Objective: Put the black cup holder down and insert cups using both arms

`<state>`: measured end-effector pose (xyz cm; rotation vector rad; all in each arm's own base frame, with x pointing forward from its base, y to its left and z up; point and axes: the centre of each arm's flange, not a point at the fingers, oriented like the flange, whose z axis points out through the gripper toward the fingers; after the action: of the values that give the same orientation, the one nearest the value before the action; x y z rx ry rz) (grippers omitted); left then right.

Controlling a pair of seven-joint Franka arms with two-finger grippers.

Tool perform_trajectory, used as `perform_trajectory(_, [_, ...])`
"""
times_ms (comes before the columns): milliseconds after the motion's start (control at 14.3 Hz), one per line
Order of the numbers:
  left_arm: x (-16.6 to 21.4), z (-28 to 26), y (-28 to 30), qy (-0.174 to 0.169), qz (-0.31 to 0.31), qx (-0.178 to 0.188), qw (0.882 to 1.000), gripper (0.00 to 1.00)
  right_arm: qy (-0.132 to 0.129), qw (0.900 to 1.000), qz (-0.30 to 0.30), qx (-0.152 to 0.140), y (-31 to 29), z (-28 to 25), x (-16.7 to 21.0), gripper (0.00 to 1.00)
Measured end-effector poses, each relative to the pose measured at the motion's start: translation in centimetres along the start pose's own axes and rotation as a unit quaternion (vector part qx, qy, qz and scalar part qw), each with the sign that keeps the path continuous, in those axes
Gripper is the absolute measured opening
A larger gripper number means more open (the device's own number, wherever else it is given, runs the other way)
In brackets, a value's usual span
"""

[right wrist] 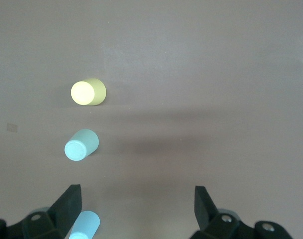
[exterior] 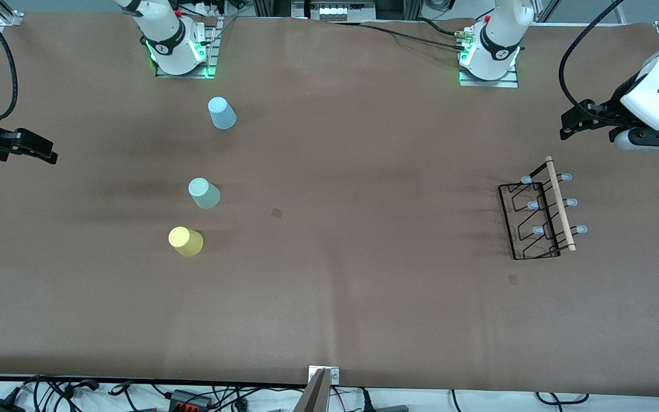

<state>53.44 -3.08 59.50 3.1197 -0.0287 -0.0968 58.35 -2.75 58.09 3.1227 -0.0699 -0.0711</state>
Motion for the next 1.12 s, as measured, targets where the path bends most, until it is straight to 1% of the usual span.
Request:
perform_trajectory(419, [0.0, 0.0, -0.2, -0.001, -0.002, 0.000, 1.000, 1.00, -0.002, 1.000, 0.000, 0.000, 0.0, 0.2, 0.1, 1.00])
perform_trajectory(558, [0.0, 0.1, -0.2, -0.002, -0.002, 0.000, 1.000, 1.00, -0.009, 1.000, -0.001, 0.000, -0.1, 0.7, 0.2, 1.00])
perform_trajectory(628, [0.1, 0.2, -0.2, -0.003, -0.002, 0.000, 1.000, 1.00, -0.020, 1.000, -0.003, 0.000, -0.2, 1.4, 0.4, 1.00])
perform_trajectory(698, [0.2, 0.4, -0.2, -0.006, -0.002, 0.000, 1.000, 1.00, -0.041, 0.999, -0.004, 0.000, -0.3, 2.6, 0.5, 1.00])
perform_trajectory(767, [0.1, 0.8, -0.2, -0.016, -0.002, 0.000, 1.000, 1.00, -0.071, 0.997, -0.005, -0.001, -0.5, 3.9, 0.4, 1.00])
perform_trajectory(837, [-0.1, 1.3, -0.3, -0.036, -0.002, 0.000, 0.999, 1.00, -0.102, 0.995, -0.005, 0.000, -0.6, 5.1, 0.2, 1.00])
perform_trajectory(907, [-0.3, 1.9, -0.3, -0.055, -0.002, 0.001, 0.999, 1.00, -0.125, 0.992, -0.006, 0.001, -0.7, 6.1, 0.0, 1.00])
perform_trajectory(977, [-0.1, 2.6, -0.3, -0.068, -0.002, 0.001, 0.998, 1.00, -0.138, 0.990, -0.007, 0.002, -0.8, 7.1, 0.0, 1.00])
perform_trajectory(1047, [0.3, 3.5, -0.6, -0.078, -0.004, 0.000, 0.997, 1.00, -0.142, 0.990, -0.010, 0.003, -1.3, 8.2, -0.1, 1.00])
perform_trajectory(1116, [0.9, 4.4, -1.1, -0.086, -0.008, -0.001, 0.996, 1.00, -0.134, 0.991, -0.017, 0.004, -2.2, 9.5, 0.1, 1.00])
